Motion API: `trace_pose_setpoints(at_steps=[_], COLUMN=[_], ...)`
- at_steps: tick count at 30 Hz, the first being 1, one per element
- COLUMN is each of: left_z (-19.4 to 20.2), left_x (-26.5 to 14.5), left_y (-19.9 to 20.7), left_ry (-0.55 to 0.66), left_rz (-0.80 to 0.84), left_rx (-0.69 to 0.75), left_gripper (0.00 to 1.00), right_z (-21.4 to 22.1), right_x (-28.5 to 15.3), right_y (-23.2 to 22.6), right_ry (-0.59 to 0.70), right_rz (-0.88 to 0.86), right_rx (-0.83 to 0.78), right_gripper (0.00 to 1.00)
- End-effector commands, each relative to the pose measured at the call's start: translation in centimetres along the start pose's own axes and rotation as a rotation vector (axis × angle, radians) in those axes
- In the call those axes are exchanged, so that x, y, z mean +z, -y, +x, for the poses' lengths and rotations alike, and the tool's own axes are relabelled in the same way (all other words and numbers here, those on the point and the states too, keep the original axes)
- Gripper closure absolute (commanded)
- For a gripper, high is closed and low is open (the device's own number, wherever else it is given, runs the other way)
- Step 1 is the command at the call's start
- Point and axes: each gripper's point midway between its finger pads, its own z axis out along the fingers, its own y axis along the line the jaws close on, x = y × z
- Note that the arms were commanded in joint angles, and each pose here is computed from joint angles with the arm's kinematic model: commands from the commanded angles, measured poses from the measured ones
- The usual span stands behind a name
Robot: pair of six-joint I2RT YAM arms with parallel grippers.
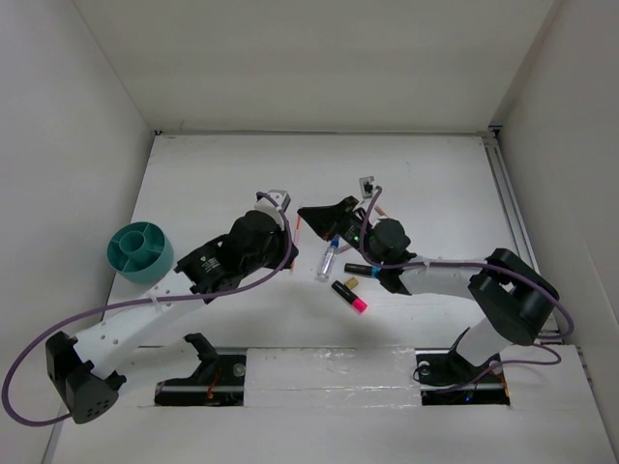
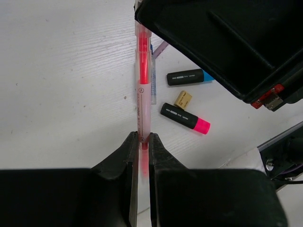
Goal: Sort the stationery into containers
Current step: Close the pen cap on the pen.
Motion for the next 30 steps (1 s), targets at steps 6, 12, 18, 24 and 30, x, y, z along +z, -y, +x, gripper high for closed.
trace_pose_setpoints(at_steps=[6,12,18,24,30], left_z=[-5.2,-6.4,-7.0,-8.2,-9.1], left_x=[-1.7,-1.9,-2.1,-3.1,-3.2], left_y=[1.4,1.7,1.9,1.7,1.3], left_ry=[0.184,0.227,0.237,0.273,0.314], left_rz=[0.037,0.043,0.038,0.02,-0.007], left_rx=[-0.044,-0.071,-0.074,-0.073,-0.084], left_gripper=[1.0,1.0,1.0,1.0,1.0], right_z=[1.9,1.9,2.3,2.1,3.4], right_x=[-0.5,-0.6,-0.5,-0.7,-0.9], right_y=[-0.8,-1.1,-1.2,-0.5,-1.5], right_ry=[-0.046,-0.034,-0.059,-0.08,-0.132], right_rz=[-0.026,-0.033,-0.009,0.051,-0.001], right_rx=[-0.059,-0.056,-0.123,-0.152,-0.044], right_gripper=[1.0,1.0,1.0,1.0,1.0])
